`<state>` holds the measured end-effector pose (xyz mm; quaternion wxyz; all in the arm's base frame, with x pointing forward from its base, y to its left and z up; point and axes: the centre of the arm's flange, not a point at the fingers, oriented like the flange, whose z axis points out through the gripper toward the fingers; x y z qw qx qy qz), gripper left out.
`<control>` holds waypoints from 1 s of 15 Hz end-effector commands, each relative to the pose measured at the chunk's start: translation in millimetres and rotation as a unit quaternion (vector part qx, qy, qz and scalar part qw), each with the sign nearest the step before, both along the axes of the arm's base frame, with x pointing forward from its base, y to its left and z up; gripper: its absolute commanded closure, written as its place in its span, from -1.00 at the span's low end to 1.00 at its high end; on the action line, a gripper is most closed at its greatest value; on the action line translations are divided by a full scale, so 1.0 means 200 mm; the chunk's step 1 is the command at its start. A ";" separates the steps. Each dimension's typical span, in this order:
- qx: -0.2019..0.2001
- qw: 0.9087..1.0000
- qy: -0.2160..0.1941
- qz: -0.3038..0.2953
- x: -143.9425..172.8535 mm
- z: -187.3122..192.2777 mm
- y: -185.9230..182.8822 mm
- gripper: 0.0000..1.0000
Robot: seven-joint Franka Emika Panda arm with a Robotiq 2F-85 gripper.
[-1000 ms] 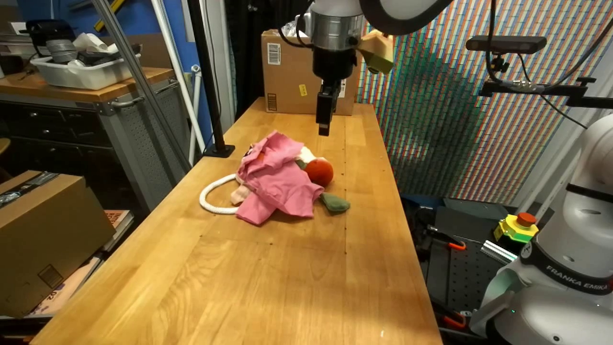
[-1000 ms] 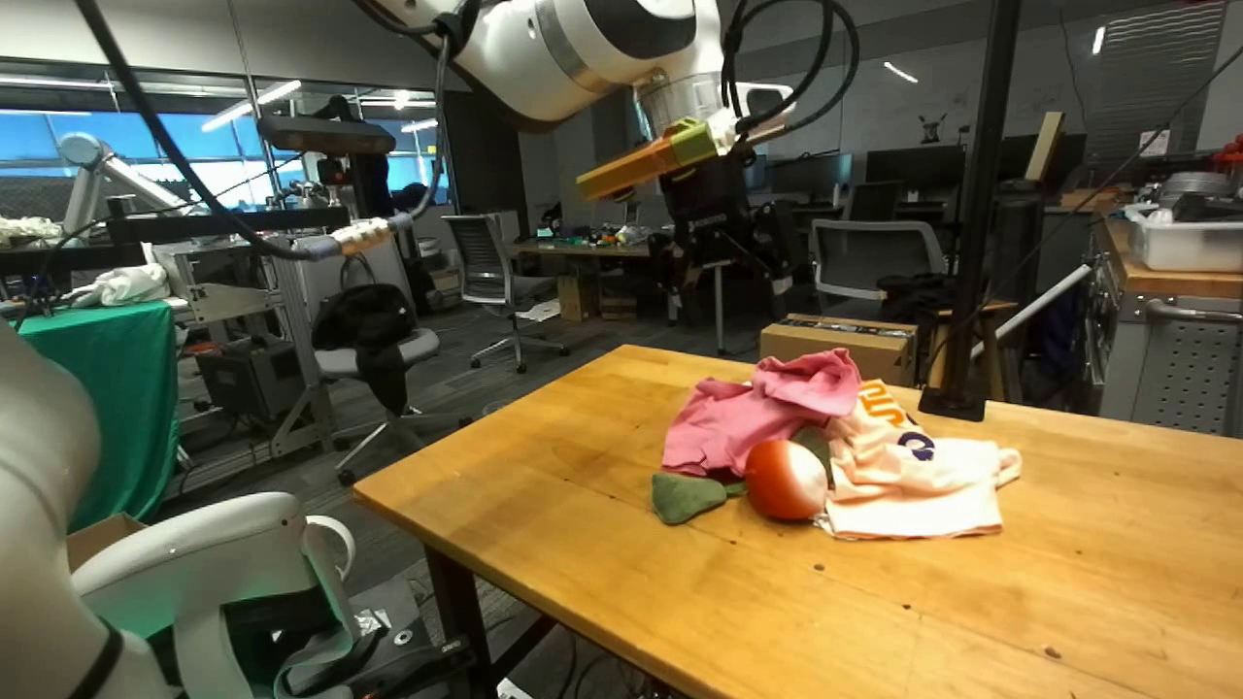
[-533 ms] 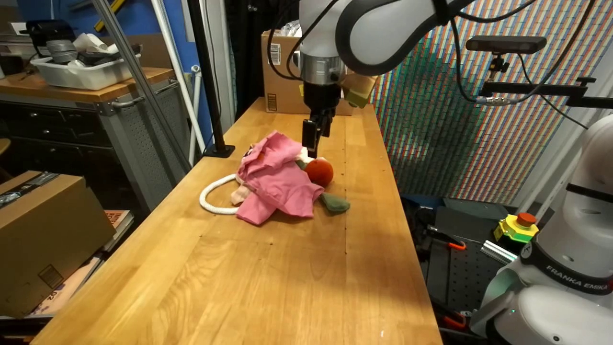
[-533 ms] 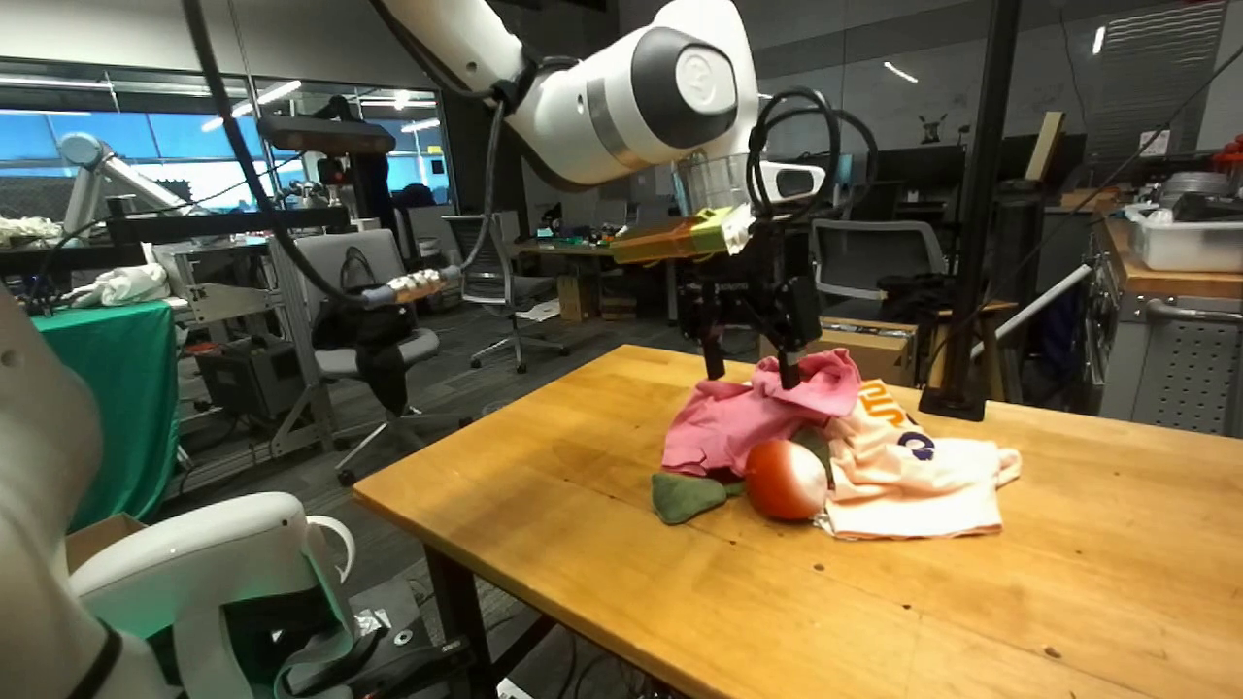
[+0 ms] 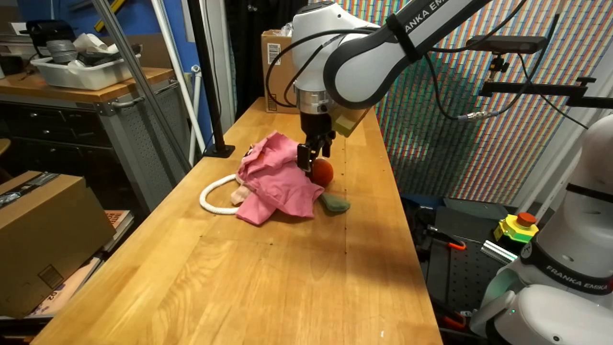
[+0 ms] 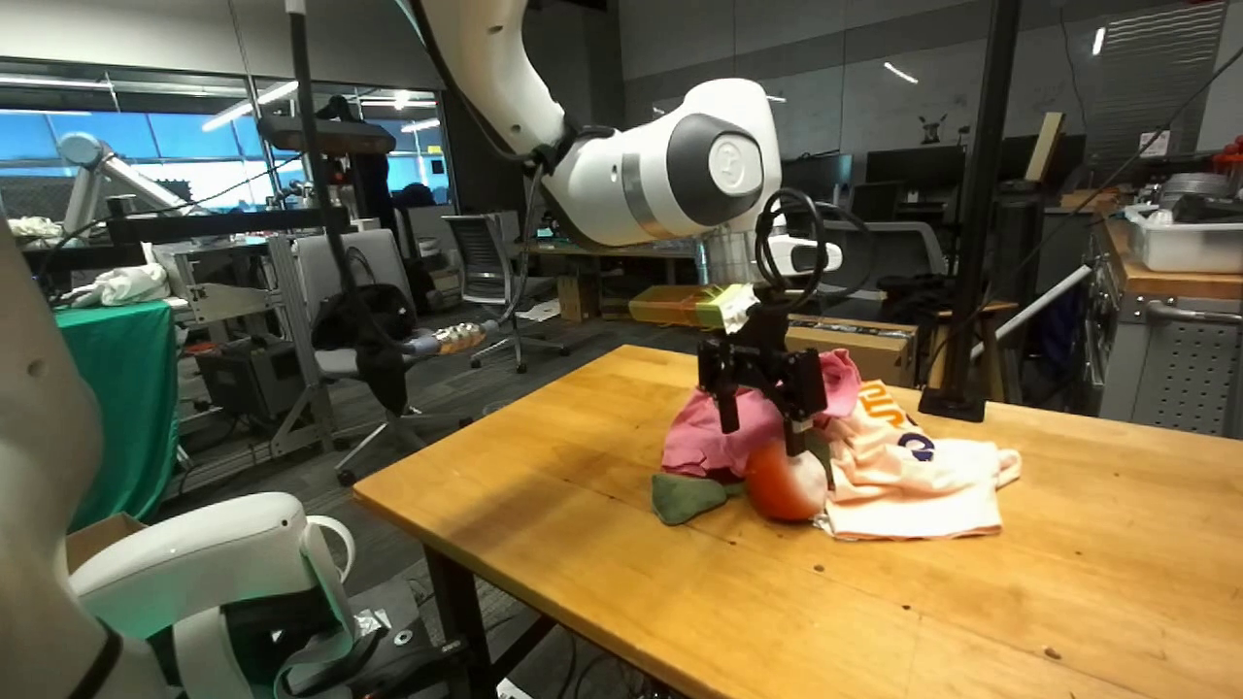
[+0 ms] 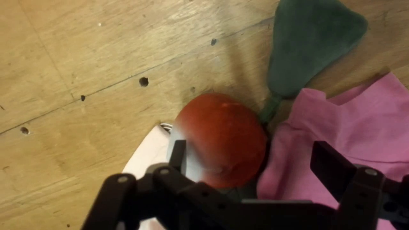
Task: Put the plushy and peach shirt on the right and put the pink shirt on the left
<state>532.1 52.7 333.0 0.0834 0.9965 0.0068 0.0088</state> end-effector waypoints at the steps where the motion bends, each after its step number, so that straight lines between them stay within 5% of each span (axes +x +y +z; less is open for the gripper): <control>1: -0.016 0.999 -0.021 -0.029 0.05 -0.02 -0.06 -1.00; 15: 0.007 0.996 -0.048 -0.077 0.06 -0.16 -0.21 -1.00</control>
